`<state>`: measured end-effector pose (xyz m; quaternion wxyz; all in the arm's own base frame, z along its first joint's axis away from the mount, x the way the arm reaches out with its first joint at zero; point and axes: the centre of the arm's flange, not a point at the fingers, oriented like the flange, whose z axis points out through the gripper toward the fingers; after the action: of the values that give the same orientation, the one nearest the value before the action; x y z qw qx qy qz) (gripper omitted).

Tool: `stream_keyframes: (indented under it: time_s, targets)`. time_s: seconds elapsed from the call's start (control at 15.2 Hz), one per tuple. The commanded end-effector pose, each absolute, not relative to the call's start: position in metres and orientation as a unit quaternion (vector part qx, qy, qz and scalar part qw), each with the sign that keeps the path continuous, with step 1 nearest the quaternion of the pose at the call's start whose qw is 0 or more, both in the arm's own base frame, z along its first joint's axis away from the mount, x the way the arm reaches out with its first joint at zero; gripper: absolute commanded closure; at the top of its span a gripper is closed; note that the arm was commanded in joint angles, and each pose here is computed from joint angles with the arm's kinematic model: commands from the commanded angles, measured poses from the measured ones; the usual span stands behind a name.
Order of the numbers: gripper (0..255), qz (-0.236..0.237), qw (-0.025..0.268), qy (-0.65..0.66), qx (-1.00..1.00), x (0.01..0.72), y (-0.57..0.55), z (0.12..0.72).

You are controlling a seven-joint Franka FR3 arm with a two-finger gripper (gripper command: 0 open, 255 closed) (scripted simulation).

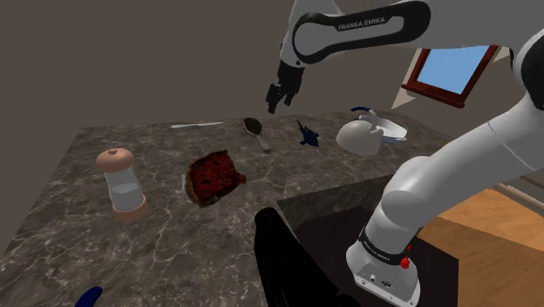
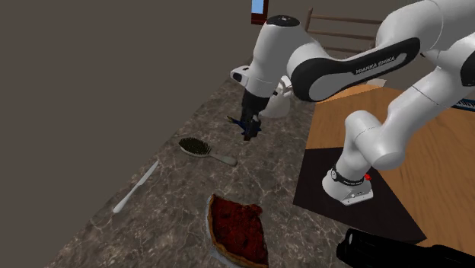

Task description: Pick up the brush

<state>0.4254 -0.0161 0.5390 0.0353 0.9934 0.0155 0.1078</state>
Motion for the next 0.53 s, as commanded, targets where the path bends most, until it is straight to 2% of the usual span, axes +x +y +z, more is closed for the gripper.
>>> stream_keyframes:
  time_s: [0.0,0.46]
  targets:
    - [0,0.110,0.032,-0.001,0.993,0.444,-0.025,0.520]
    - [0,0.113,0.020,-0.059,0.992,0.503,-0.056,0.457]
